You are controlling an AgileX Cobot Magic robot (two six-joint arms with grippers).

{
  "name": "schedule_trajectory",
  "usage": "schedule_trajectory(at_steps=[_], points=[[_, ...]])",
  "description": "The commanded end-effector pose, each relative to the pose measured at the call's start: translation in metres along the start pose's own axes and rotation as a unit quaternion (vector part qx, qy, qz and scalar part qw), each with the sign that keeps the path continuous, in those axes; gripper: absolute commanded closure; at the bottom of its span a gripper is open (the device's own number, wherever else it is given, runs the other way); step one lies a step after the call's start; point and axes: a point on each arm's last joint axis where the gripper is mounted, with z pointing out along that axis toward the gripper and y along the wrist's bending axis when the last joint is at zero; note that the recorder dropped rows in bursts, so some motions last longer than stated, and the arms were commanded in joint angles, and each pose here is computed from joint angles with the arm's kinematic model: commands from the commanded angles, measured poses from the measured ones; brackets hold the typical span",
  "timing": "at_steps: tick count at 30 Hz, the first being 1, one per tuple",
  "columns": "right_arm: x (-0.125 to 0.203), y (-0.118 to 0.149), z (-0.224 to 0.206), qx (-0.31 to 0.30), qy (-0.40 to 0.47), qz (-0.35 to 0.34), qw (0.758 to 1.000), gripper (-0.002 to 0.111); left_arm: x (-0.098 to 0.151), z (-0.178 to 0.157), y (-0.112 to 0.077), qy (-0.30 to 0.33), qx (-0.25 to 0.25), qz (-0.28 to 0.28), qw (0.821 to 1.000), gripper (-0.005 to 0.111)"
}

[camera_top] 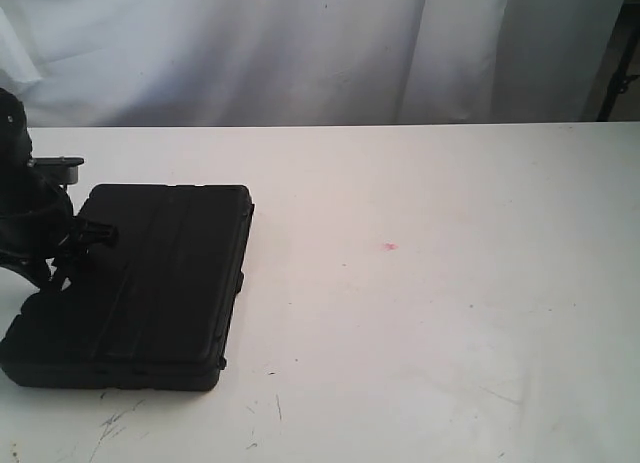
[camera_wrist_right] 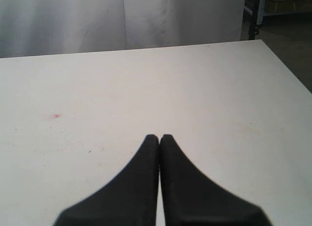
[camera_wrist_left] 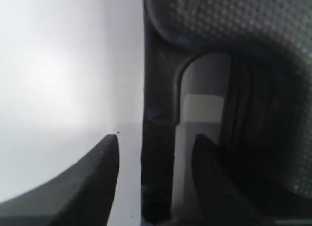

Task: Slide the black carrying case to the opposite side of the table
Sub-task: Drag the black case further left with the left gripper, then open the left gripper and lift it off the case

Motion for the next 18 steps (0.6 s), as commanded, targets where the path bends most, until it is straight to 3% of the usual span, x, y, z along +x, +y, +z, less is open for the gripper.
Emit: schedule_trajectory(at_steps=[1,8,9,10,12,13,18], points=[[0.001,0.0,0.0,0.001,-0.001,-0.004,1.0,0.108,0.0,-0.019,-0.002,-0.032,0.008,-0.01,0.999,0.056],[0.001,0.0,0.0,0.001,-0.001,-0.004,1.0,0.108,0.005,-0.075,-0.002,-0.116,0.013,-0.021,0.993,0.058],[0.001,0.0,0.0,0.001,-0.001,-0.004,1.0,0.108,0.007,-0.083,-0.002,-0.126,0.017,-0.025,0.992,0.062],[0.001,0.0,0.0,0.001,-0.001,-0.004,1.0,0.108,0.012,-0.098,-0.004,-0.145,0.029,-0.03,0.989,0.08],[0.001,0.0,0.0,0.001,-0.001,-0.004,1.0,0.108,0.019,-0.117,-0.007,-0.164,0.045,-0.028,0.985,0.102],[0.001,0.0,0.0,0.001,-0.001,-0.004,1.0,0.108,0.022,-0.124,-0.008,-0.174,0.05,-0.022,0.983,0.107],[0.001,0.0,0.0,0.001,-0.001,-0.004,1.0,0.108,0.06,-0.175,-0.014,-0.269,0.065,-0.015,0.961,0.107]])
